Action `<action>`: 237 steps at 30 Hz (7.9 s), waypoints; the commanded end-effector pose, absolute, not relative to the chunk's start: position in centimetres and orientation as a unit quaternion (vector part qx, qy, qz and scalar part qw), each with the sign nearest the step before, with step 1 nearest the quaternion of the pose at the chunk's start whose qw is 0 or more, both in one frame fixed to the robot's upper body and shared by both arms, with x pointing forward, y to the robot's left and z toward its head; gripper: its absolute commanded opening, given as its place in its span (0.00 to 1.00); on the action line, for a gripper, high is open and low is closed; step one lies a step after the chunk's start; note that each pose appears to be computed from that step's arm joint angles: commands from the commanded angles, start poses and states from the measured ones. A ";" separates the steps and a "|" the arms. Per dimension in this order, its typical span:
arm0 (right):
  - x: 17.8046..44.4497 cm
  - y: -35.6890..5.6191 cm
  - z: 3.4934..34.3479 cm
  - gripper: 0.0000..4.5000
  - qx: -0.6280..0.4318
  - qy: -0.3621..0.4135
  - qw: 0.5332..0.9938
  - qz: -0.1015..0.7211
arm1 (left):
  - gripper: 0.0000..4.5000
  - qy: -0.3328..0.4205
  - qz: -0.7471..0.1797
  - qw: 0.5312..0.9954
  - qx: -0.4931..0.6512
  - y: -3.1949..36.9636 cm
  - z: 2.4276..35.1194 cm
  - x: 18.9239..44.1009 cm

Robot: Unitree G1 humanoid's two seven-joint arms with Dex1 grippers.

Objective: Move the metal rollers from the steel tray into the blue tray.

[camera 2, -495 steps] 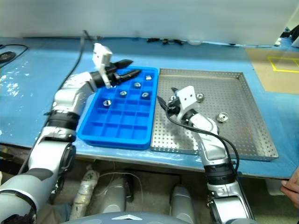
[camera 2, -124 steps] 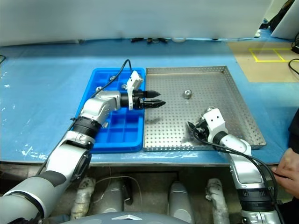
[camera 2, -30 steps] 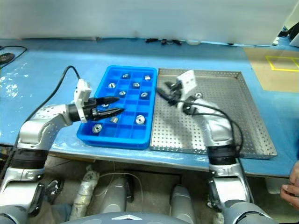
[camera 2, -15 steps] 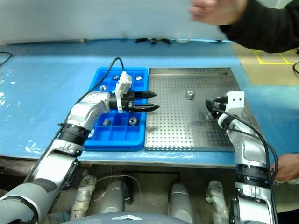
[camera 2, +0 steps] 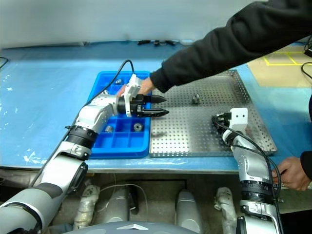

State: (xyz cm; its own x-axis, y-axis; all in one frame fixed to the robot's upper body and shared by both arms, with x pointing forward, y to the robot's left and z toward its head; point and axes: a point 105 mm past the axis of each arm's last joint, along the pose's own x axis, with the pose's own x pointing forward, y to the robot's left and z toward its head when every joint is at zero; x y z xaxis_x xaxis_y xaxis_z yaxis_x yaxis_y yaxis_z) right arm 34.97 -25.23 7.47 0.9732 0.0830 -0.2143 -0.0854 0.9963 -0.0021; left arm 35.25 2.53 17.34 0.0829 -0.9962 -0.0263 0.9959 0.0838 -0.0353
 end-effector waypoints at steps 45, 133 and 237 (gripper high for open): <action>33.6 -20.9 12.7 0.36 -0.010 0.058 0.988 0.143 | 0.77 0.000 -0.635 0.772 0.002 6.0 18.8 36.0; 39.5 4.3 14.4 0.79 -0.032 0.022 0.889 0.455 | 0.77 0.014 -0.398 0.917 0.009 19.9 19.5 36.5; 44.2 -20.5 9.0 0.99 0.003 0.056 0.998 0.025 | 0.77 0.003 -0.594 0.804 -0.031 5.5 18.9 37.1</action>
